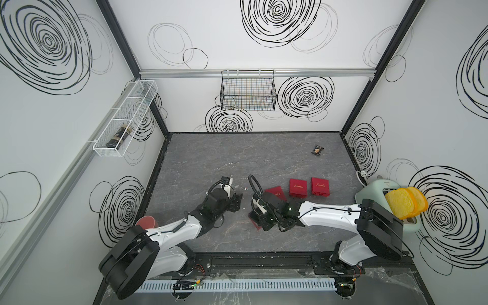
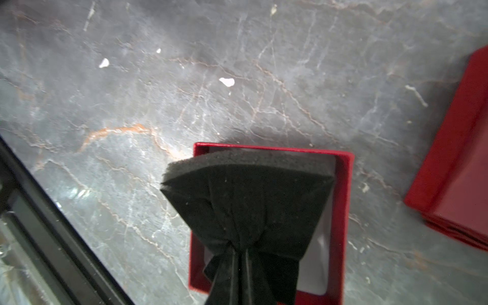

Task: Take the necklace out of the lift-off lid jewelry box
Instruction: Place the inner lining in the jewelry box.

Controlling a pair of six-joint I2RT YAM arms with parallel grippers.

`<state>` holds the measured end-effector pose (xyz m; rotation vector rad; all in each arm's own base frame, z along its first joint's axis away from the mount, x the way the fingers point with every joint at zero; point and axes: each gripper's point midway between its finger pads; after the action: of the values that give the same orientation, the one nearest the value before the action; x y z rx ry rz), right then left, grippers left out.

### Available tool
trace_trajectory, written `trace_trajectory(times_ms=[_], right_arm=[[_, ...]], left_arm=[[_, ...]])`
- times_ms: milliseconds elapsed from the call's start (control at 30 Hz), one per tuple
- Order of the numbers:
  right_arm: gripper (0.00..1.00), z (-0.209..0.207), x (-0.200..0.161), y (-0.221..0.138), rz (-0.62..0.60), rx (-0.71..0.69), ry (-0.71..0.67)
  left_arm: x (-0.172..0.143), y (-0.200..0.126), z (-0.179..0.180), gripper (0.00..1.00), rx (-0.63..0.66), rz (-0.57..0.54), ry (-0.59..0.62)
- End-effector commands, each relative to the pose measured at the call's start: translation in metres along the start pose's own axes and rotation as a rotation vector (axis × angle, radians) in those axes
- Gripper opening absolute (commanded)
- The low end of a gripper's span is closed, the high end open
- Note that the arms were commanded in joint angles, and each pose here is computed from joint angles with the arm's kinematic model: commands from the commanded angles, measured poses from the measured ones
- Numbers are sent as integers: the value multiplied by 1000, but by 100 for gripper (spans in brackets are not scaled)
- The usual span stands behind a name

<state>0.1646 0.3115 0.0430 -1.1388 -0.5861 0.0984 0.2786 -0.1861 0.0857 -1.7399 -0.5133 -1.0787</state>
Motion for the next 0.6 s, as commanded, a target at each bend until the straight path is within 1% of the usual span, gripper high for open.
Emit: trace_trajectory(times_ms=[0,133,400,567], right_arm=[[8,-7,1,2,13,-66,-6],[8,-10,0,6,26,-87,7],[9,-15,-5,15,51,-112,25],[16,-12,-5,15,61,-100,24]], left_arm=[[13,-6,-11,74,-33,-75,29],[12,-12,-18,74,-52,-93,36],[11,-22,-20,74,-63,-116,36],[11,-27,-20,74,-74,-120,37]])
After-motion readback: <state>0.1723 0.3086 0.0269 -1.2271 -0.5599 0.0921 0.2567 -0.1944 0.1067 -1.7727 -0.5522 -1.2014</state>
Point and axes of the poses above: each gripper's point midway between its finger pads, its own y axis out along the fingers, its own z axis along the line the jaws close on, x = y × z, and after that the axes turned 10 degrees about y, right-handed
